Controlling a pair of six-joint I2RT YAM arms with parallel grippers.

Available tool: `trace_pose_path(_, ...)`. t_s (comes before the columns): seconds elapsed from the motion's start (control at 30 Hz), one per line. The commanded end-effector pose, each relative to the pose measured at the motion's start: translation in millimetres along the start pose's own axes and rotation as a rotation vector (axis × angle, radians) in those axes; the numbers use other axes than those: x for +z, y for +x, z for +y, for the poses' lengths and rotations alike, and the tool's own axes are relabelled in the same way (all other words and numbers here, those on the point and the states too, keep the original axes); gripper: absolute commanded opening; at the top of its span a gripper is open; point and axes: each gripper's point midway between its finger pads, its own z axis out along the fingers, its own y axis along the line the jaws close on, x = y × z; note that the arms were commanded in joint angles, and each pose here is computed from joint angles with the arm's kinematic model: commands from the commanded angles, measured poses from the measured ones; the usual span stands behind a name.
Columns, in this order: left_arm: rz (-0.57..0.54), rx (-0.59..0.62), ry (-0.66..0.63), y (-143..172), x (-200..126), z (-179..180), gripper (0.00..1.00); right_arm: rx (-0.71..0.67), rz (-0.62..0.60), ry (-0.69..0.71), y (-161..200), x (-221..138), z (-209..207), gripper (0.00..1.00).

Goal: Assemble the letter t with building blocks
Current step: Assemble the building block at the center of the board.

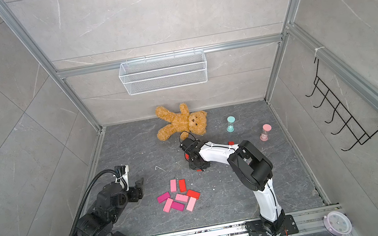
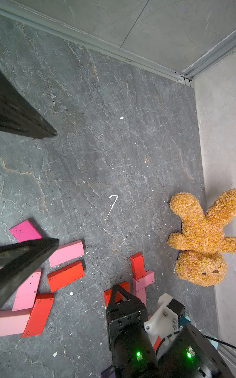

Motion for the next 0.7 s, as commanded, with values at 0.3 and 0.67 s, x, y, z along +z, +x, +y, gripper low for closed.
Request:
trace_pose_path(0.3,-0.044,-0.026,0.004,-14.5,-5.9,0.2,0.79,0.003,0.024,0.075,3.2,16.4,-16.5,0.25)
trace_pose_path(0.67,-0.042,-0.028,-0.002,-13.0,-6.6,1.9,0.79,0.004,0.035,0.073,2.7,20.8,-15.8,0.25)
